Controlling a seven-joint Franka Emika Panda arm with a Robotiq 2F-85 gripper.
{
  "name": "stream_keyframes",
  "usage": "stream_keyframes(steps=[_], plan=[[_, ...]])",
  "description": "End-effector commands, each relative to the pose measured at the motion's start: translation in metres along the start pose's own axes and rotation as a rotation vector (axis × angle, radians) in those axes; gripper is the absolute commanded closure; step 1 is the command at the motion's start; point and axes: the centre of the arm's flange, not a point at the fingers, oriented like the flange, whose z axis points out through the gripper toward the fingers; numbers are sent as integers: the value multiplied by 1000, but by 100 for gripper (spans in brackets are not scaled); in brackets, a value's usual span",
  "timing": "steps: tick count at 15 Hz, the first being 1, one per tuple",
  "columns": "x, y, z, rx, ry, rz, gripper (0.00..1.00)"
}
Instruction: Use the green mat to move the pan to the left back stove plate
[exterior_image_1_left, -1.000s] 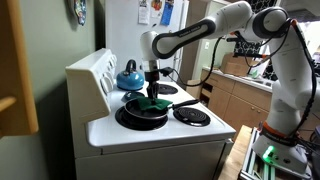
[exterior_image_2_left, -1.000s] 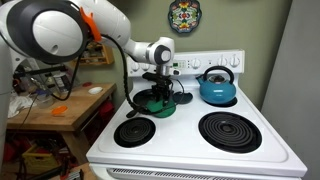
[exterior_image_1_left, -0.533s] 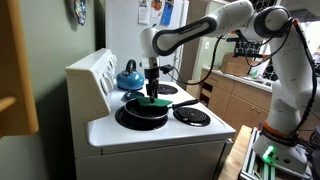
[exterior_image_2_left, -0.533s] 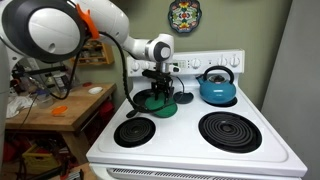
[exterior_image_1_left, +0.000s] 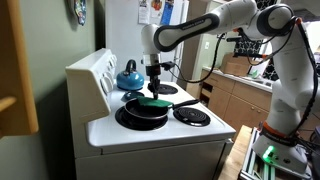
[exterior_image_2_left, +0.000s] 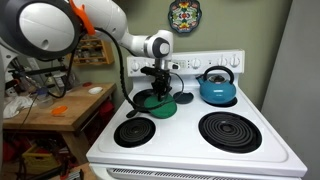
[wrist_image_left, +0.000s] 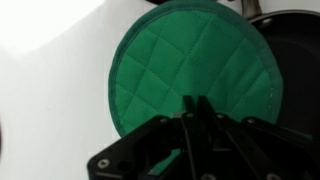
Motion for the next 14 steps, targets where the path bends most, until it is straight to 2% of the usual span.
stream_keyframes(steps=[1,3,4,6,14], plan=[[-21,-2,-9,-17,-20,41,100],[-32,-3,-19,-34,-10,56,100],[-38,-4,-26,-51,-2,59,74],[-54,-11,-42,-79,25,25,68],[-130,-60,-97,-305,114,-129,7]])
